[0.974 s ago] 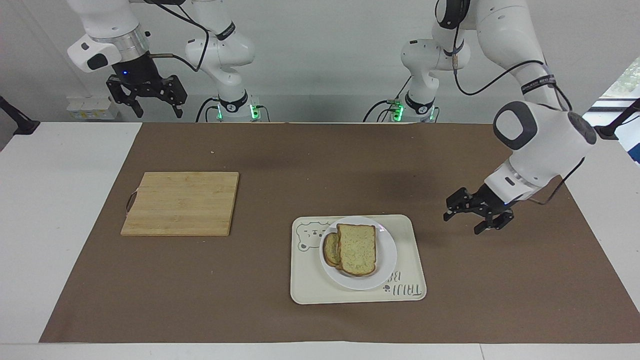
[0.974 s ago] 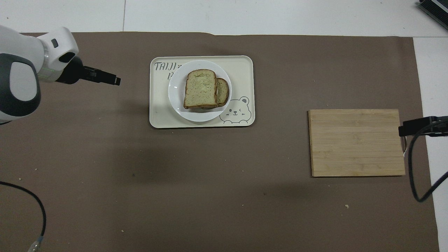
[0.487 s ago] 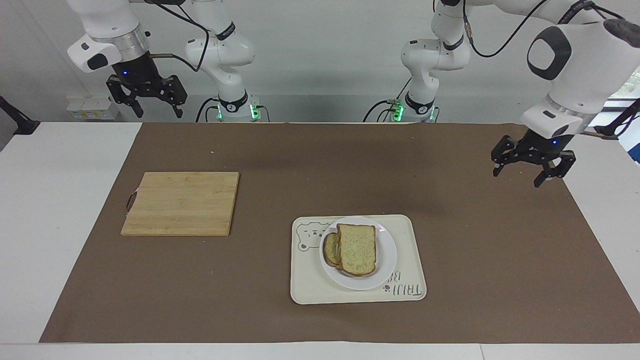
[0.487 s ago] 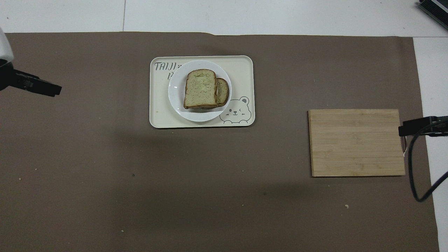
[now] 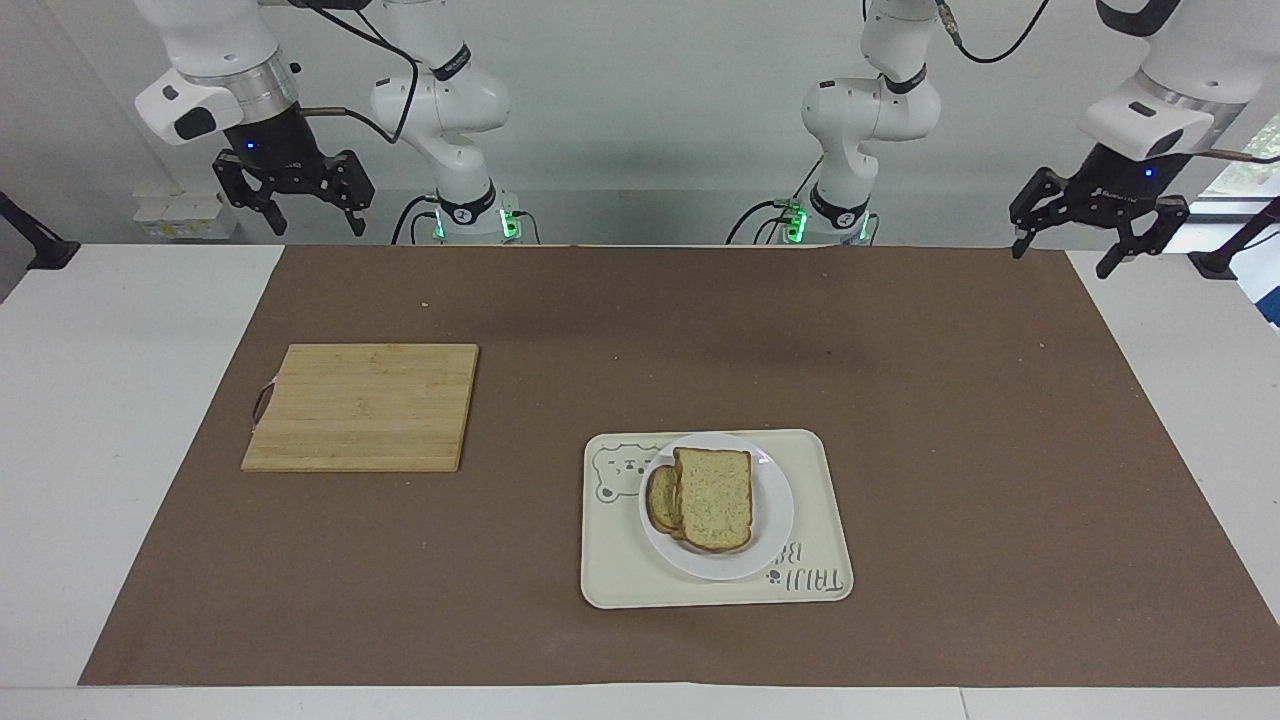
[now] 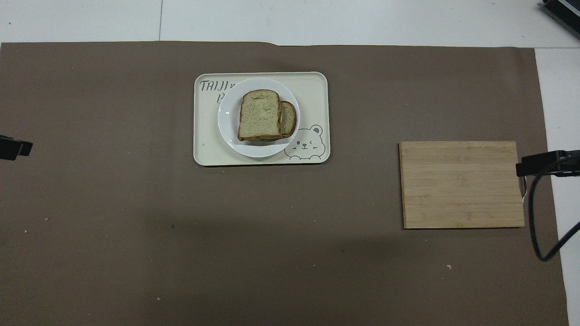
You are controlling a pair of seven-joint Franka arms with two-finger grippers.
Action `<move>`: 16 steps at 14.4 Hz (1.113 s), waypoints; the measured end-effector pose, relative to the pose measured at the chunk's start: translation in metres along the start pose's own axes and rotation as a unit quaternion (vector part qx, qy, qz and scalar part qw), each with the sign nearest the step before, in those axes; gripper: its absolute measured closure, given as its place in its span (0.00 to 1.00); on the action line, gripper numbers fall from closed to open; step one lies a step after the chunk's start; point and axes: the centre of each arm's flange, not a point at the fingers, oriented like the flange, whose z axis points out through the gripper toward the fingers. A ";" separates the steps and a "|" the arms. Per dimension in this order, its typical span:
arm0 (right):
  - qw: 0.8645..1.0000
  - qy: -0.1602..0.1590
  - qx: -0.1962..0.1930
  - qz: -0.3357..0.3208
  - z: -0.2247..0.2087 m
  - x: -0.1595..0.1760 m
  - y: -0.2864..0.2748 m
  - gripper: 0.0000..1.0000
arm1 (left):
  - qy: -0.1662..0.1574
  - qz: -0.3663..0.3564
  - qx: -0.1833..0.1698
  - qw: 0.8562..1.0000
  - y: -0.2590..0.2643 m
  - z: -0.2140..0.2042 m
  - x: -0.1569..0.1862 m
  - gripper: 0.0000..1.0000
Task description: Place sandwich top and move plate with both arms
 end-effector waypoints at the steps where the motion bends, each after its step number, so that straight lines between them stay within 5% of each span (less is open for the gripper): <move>1: 1.000 0.000 0.000 0.000 0.000 0.000 0.000 0.00 | -0.003 -0.002 -0.003 1.000 0.004 -0.009 -0.009 0.00; 7: 1.000 0.000 0.000 0.000 0.000 0.000 0.000 0.00 | -0.043 -0.021 -0.002 0.999 0.009 -0.013 -0.019 0.00; 16: 1.000 0.000 0.000 0.000 0.000 0.000 0.000 0.00 | -0.040 -0.075 0.004 0.996 0.015 -0.021 -0.010 0.00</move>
